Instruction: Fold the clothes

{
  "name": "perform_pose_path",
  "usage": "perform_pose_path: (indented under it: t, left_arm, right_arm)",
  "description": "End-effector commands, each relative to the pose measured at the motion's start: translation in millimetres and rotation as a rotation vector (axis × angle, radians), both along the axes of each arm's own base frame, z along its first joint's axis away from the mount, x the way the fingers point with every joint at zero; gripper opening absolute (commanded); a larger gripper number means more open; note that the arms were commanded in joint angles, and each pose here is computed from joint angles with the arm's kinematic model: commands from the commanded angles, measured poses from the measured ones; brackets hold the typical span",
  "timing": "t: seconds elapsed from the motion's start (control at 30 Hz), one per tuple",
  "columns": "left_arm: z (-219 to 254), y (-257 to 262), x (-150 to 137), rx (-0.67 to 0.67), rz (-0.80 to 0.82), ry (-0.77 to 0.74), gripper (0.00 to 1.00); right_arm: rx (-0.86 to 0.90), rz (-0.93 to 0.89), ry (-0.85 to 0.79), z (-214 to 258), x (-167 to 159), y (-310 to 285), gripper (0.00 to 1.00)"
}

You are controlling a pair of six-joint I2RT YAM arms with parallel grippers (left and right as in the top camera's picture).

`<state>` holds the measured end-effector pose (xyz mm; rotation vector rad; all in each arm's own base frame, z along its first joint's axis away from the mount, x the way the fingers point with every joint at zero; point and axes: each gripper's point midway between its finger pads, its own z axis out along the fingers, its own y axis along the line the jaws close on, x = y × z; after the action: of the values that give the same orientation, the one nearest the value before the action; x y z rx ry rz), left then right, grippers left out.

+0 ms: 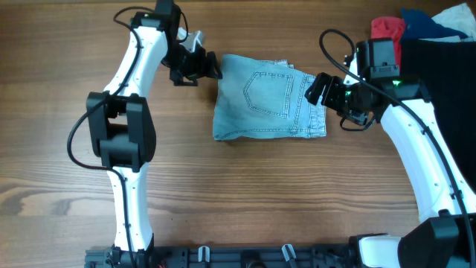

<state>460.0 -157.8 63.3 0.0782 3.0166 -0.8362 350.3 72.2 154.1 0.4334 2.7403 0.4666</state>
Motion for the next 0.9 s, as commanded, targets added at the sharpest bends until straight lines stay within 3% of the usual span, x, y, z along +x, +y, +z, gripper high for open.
perform_pose_path:
  t: [0.0, 0.37, 0.5, 0.63, 0.73, 0.83, 0.87]
  left_arm:
    - [-1.6, -26.2, -8.2, -0.073, -0.061, -0.016, 0.8]
    - [-45.1, -30.0, -21.3, -0.076, -0.043, 0.024, 0.77]
    - [-51.3, -41.1, -26.4, -0.148, -0.056, 0.025, 0.77]
    - [-51.4, -57.2, -32.7, -0.149, -0.094, 0.02, 0.7]
    - [-50.9, -83.4, -38.4, -0.155, -0.155, -0.013, 0.55]
    - [-50.9, -95.0, -38.6, -0.158, -0.181, -0.039, 0.25]
    - [-50.4, -95.9, -35.9, -0.161, -0.179, -0.05, 0.04]
  right_arm:
    - [0.043, 0.051, -0.018, 5.9, 0.9, 7.8, 0.99]
    - [0.042, 0.053, -0.02, 5.9, 1.2, 7.8, 1.0]
    - [0.042, 0.053, -0.022, 6.0, 1.5, 7.7, 0.99]
    - [0.042, 0.054, -0.022, 6.0, 1.5, 7.8, 0.99]
    - [0.036, 0.067, -0.022, 5.7, 0.7, 7.8, 0.99]
    - [0.033, 0.072, -0.015, 4.8, -1.3, 7.5, 0.99]
    - [0.033, 0.072, -0.015, 4.7, -1.4, 7.5, 0.99]
